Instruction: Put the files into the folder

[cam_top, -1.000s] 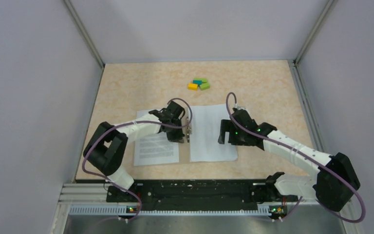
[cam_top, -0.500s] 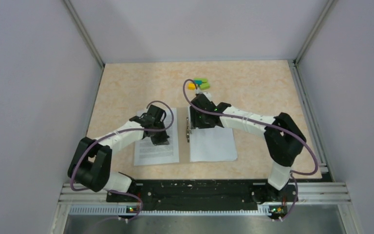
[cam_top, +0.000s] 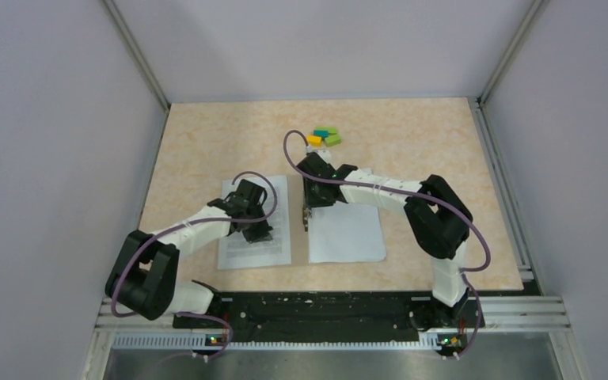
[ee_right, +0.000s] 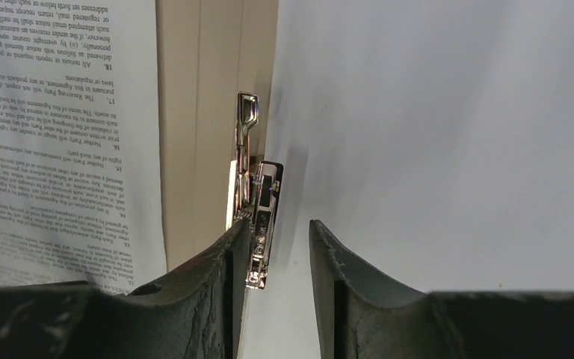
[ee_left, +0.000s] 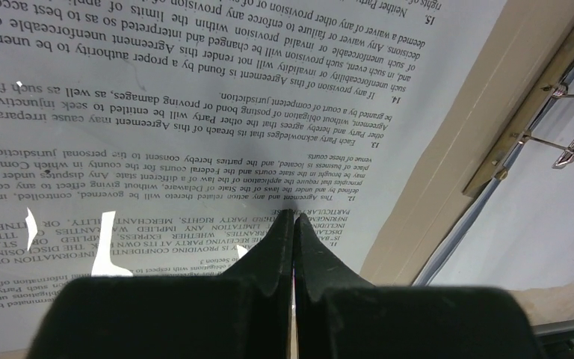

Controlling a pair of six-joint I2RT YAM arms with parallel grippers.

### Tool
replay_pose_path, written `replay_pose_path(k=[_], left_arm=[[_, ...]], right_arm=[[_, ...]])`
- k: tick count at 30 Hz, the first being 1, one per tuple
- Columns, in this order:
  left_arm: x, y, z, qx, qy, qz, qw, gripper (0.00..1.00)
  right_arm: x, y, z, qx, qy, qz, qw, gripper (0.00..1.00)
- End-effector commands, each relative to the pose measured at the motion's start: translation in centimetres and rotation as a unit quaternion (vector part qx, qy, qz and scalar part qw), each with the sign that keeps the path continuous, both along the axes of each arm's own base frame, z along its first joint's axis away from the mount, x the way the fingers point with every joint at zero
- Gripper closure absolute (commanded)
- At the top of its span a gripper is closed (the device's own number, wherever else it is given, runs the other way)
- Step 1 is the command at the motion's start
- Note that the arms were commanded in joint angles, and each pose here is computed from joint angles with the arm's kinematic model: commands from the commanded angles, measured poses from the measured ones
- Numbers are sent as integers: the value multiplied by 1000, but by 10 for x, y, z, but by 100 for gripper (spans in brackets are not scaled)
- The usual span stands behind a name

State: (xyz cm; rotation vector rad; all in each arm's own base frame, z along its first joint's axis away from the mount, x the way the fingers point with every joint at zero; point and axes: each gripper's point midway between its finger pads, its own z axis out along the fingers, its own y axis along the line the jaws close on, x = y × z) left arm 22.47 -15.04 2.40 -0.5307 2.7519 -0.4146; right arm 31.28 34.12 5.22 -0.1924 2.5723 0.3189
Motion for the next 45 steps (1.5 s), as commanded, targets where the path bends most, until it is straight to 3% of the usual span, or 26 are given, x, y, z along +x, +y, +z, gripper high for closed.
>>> replay_pose_path(k=[1,7,18,32,40,45], left_arm=[[6,0,-1,-3,-16,14,1000,100],[4,-1,-7,-4,-7,18,1000,100],[-2,-22,-13,-16,1,15,1000,100],[-11,-52,-14,-21,6,1,1000,100],[1,-51,3,-10,-17,0,1000,100],[10,-55,21,-8,-36,-17,999,100]], right_arm=[[3,14,6,8,-14,3,1000,67],[-3,12,0,7,-5,5,1000,84],[-20,1,-9,5,8,11,1000,95],[-40,-27,-19,-13,16,6,1000,99],[-41,-27,-22,-11,15,12,1000,99],[-37,-25,-10,-4,2,12,1000,89]])
